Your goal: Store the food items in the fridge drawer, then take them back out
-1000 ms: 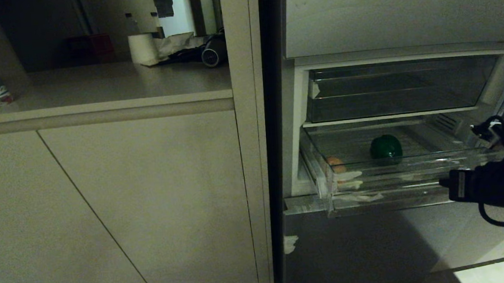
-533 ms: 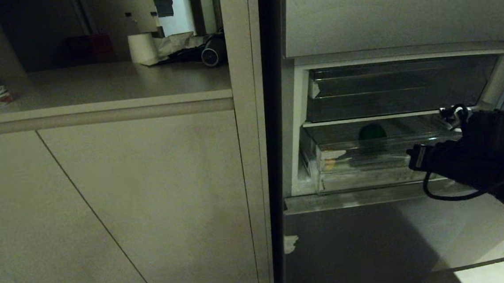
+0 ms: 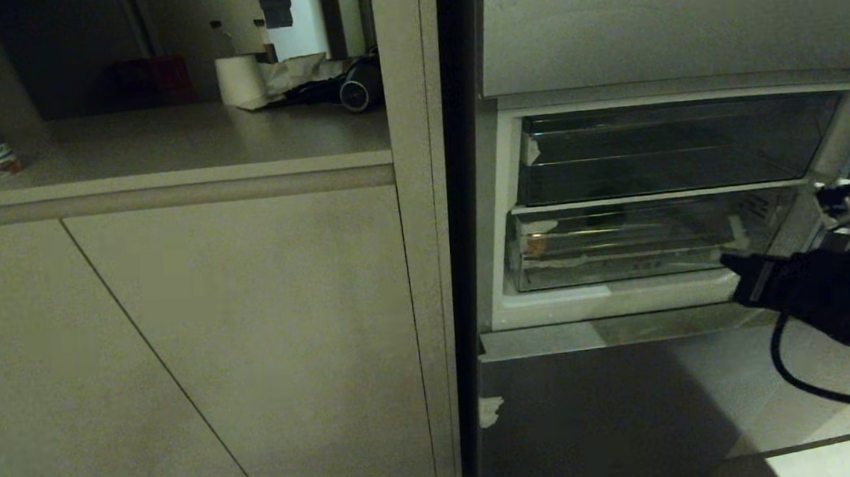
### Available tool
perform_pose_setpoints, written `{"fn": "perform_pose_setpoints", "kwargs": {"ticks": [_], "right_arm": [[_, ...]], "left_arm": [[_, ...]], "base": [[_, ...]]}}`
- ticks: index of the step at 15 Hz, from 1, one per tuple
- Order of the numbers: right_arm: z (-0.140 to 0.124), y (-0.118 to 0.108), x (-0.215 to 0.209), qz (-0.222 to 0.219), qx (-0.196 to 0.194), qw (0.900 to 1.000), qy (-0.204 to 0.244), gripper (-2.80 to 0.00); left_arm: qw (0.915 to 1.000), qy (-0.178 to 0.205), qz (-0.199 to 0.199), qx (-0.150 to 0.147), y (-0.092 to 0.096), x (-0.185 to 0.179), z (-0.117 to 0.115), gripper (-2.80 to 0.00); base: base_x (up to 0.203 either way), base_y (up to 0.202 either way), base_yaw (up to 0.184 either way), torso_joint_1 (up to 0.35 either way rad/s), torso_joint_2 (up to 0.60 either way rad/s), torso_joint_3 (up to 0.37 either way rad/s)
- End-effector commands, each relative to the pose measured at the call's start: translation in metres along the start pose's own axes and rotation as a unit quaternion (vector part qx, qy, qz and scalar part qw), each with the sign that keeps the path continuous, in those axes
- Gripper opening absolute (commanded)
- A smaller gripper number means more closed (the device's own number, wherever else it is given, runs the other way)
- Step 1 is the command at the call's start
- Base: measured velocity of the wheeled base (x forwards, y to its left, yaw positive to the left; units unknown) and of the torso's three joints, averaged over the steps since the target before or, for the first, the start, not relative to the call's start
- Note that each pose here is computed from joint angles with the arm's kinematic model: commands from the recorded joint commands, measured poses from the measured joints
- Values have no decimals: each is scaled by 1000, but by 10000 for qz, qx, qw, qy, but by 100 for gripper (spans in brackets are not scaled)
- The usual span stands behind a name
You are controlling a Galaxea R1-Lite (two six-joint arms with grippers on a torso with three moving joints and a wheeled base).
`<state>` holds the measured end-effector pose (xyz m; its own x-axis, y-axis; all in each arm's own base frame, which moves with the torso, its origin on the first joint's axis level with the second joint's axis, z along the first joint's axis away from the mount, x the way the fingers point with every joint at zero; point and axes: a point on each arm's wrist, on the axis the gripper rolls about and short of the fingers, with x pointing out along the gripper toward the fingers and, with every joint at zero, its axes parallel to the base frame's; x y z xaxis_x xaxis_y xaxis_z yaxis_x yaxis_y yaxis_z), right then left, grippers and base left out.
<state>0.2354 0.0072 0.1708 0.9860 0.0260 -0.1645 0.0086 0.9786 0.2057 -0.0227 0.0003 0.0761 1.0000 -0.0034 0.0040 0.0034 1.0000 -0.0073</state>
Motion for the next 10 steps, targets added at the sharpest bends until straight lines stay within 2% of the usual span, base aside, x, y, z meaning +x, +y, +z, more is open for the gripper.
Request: {"fn": "perform_pose_setpoints", "kwargs": {"ticks": [1, 3, 6, 8, 10], "right_arm": [[15, 3, -80, 147, -13, 9966, -809, -280], [4, 0, -133, 148, -76, 9951, -971, -280], [-37, -9, -200, 133, -224, 9936, -1102, -280], [-77, -18, -222, 107, -489, 9927, -1097, -280], [-112, -25, -229, 12, -868, 9924, -871, -280]], "left_arm": [[10000, -3, 2, -2, 0, 0, 0, -280], [10000, -3, 2, -2, 0, 0, 0, -280], [10000, -3, 2, -2, 0, 0, 0, -280], [10000, -3, 2, -2, 0, 0, 0, -280], [10000, 3, 2, -2, 0, 0, 0, -280]], "base": [[0, 0, 0, 0, 0, 0], [0, 0, 0, 0, 0, 0], [0, 0, 0, 0, 0, 0], [0, 0, 0, 0, 0, 0], [0, 0, 0, 0, 0, 0]]}}
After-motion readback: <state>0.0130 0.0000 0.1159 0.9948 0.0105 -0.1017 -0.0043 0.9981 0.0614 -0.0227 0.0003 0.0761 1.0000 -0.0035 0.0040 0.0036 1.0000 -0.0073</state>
